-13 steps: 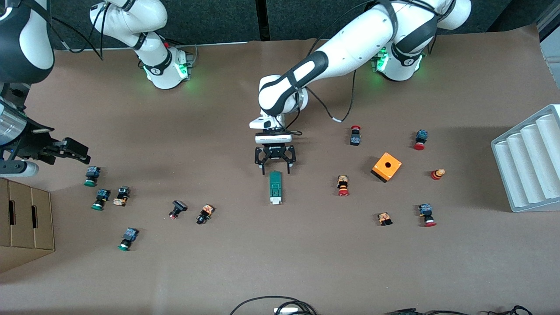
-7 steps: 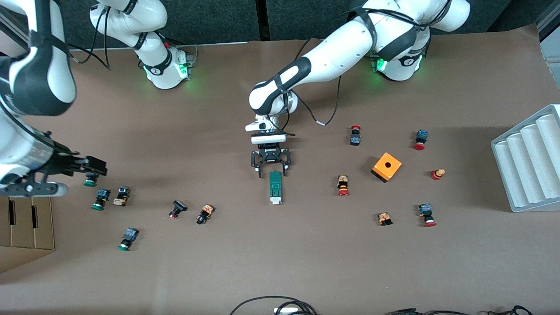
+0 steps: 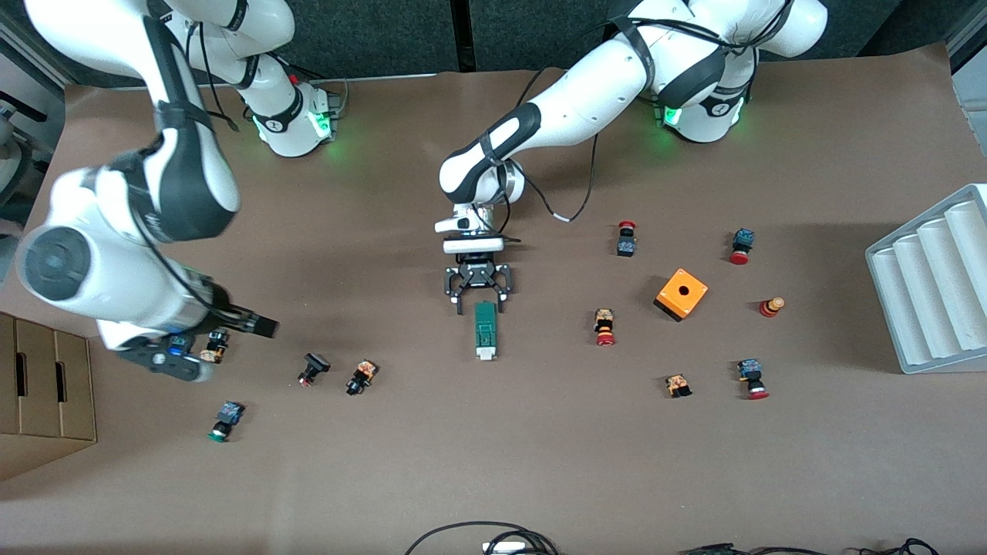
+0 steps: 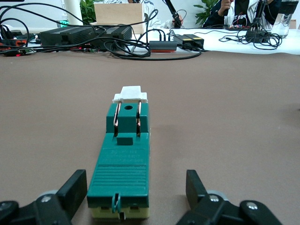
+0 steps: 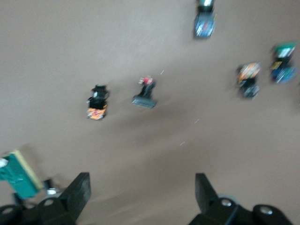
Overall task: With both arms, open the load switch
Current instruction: 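Grip the switch body with the left gripper while the right gripper approaches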
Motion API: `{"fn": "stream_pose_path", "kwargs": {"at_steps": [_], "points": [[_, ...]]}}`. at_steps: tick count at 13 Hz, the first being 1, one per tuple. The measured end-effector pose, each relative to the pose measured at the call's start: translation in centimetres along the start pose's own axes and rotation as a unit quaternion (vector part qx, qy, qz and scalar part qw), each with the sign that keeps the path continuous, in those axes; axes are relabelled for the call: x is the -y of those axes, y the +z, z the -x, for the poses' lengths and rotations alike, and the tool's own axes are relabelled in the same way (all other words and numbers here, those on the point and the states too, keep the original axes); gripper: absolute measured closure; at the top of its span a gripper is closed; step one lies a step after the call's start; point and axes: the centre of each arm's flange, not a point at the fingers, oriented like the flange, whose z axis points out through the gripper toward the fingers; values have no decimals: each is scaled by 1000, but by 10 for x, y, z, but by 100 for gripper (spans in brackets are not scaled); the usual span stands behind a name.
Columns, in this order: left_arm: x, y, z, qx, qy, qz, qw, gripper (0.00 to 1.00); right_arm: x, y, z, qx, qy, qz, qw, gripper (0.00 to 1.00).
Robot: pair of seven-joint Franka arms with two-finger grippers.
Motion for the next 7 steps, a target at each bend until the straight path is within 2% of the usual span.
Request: {"fn": "stream_pose_path", "kwargs": {"at_steps": [1,3,7], "points": [[1,0,1,-2,1,1,1000,7,17,12,4,16,39,-10,999,0],[4,3,1,-11,-3,-6,1000,9,55,34,11,35,112,-12,993,0],[7,4,5,-17,-15,-9,1000,11,115,78,19,72,222,-22,972,0]]}}
